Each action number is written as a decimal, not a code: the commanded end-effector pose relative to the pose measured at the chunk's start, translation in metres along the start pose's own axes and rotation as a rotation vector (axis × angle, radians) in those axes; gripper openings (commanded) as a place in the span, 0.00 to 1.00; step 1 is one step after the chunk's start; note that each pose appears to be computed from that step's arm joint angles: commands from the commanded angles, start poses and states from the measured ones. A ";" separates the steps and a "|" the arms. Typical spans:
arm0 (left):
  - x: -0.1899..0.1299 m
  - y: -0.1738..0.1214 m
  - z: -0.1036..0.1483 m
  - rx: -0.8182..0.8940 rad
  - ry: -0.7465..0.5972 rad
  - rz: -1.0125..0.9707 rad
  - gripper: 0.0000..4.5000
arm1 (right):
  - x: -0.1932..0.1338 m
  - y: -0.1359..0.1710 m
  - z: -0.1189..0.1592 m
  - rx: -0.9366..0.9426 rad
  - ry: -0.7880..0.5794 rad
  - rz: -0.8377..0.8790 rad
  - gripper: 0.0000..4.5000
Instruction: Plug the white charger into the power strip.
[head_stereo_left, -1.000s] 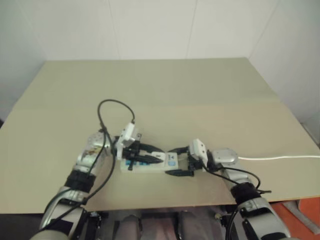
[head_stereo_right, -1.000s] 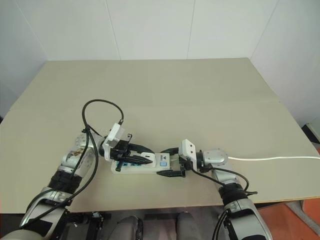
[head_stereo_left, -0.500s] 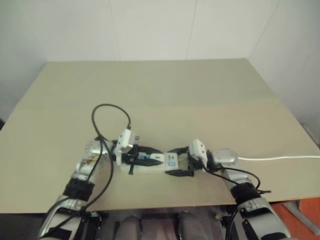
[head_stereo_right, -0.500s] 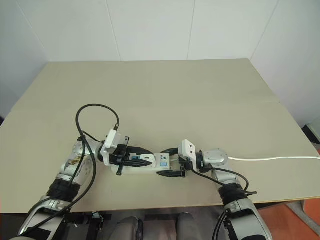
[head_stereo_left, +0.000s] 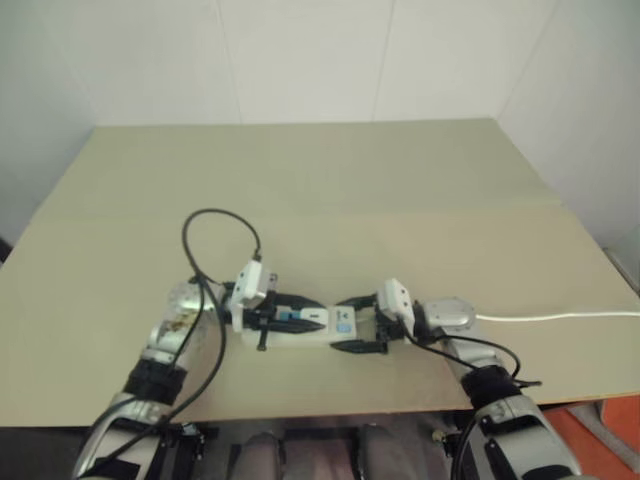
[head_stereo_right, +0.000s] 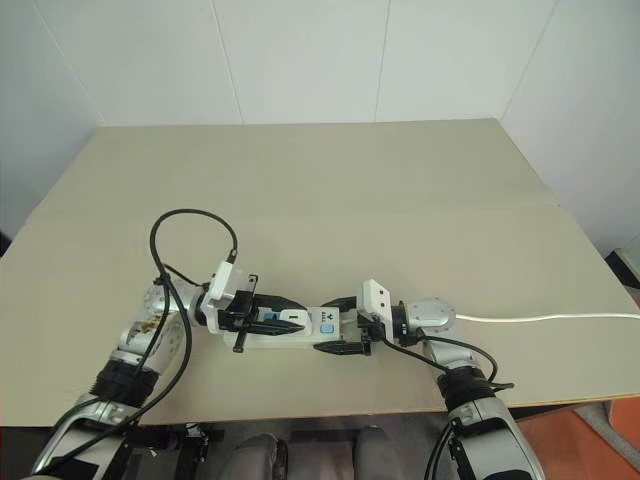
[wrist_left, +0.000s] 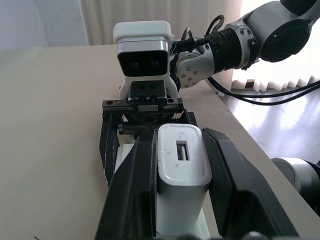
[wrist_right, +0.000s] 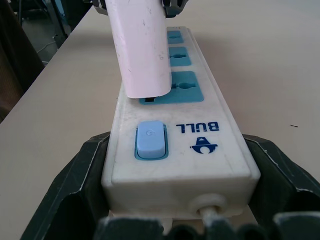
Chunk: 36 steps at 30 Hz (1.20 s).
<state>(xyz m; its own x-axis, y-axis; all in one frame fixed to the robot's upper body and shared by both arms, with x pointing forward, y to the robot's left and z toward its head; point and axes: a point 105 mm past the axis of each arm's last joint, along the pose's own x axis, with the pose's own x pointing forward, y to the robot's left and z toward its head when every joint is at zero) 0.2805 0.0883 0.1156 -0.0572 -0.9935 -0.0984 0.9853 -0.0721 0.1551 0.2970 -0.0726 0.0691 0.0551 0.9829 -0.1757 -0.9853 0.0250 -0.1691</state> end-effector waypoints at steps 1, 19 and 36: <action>-0.017 -0.008 -0.045 -0.143 0.177 0.021 0.23 | 0.005 0.007 -0.005 0.032 0.010 0.041 0.76; -0.011 -0.005 -0.056 -0.144 0.251 0.039 0.23 | 0.004 0.007 -0.005 0.028 0.010 0.031 0.76; -0.006 -0.010 -0.060 -0.148 0.285 0.036 0.23 | 0.004 0.007 -0.006 0.031 0.018 0.031 0.76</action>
<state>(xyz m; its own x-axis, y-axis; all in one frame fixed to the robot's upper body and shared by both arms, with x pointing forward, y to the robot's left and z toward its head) 0.2836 0.0821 0.1087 -0.0419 -0.9842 -0.1723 0.9836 -0.0709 0.1658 0.2974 -0.0734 0.0656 0.0670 0.9800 -0.1875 -0.9873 0.0380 -0.1545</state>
